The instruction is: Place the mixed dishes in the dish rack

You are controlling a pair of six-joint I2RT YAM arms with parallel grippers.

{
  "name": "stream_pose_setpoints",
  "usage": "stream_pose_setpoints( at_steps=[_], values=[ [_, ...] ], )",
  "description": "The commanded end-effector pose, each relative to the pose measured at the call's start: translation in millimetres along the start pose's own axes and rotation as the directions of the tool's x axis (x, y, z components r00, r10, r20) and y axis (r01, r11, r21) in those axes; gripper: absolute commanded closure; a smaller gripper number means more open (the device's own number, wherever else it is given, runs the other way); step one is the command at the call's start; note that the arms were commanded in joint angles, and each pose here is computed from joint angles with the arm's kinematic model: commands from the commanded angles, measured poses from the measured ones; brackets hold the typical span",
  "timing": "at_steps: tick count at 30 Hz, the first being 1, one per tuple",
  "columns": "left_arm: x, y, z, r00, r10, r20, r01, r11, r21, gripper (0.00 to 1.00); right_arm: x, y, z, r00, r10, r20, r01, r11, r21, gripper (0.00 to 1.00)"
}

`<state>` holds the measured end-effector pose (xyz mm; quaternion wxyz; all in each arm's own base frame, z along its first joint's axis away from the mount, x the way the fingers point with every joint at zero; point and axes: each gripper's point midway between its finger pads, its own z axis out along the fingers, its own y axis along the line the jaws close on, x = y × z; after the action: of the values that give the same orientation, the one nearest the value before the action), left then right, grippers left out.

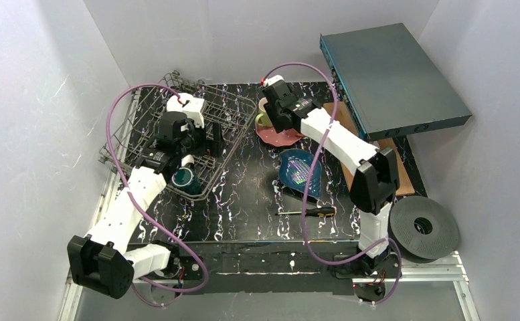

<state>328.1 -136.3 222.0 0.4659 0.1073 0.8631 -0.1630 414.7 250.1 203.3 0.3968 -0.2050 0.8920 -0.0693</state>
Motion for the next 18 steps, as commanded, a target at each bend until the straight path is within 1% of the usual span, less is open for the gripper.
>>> stream_pose_setpoints(
  at_steps=[1, 3, 5, 9, 12, 15, 18],
  values=[
    [-7, -13, -7, 0.998, 0.039, 0.044, -0.042, 0.996, 0.073, 0.02, -16, -25, 26, 0.991, -0.133, 0.024, 0.130, 0.986, 0.102, 0.36],
    [-7, -21, -8, 0.998, 0.045, 0.052, -0.051, 0.992, 0.117, 0.02, -15, -26, 40, 0.991, -0.133, 0.007, 0.132, 0.988, 0.083, 0.37],
    [-7, -28, -7, 0.998, 0.046, 0.054, -0.053, 0.986, 0.157, 0.02, -12, -23, 50, 0.991, -0.137, -0.004, 0.137, 0.990, 0.032, 0.37],
    [-3, -40, -3, 0.998, 0.048, 0.042, -0.056, 0.975, 0.216, 0.02, -17, -14, 63, 0.989, -0.140, 0.041, 0.143, 0.987, -0.077, 0.37],
    [0, -45, -1, 0.998, 0.052, 0.031, -0.058, 0.970, 0.236, 0.02, -17, -15, 72, 0.993, -0.110, 0.033, 0.113, 0.987, -0.113, 0.38],
    [3, -47, 2, 0.998, 0.057, 0.016, -0.059, 0.968, 0.243, 0.02, -12, -16, 80, 0.997, -0.073, 0.009, 0.074, 0.985, -0.155, 0.41],
    [4, -50, 3, 0.998, 0.058, 0.012, -0.059, 0.966, 0.252, 0.02, -9, -5, 81, 0.998, -0.068, 0.008, 0.068, 0.973, -0.220, 0.42]
  ],
)
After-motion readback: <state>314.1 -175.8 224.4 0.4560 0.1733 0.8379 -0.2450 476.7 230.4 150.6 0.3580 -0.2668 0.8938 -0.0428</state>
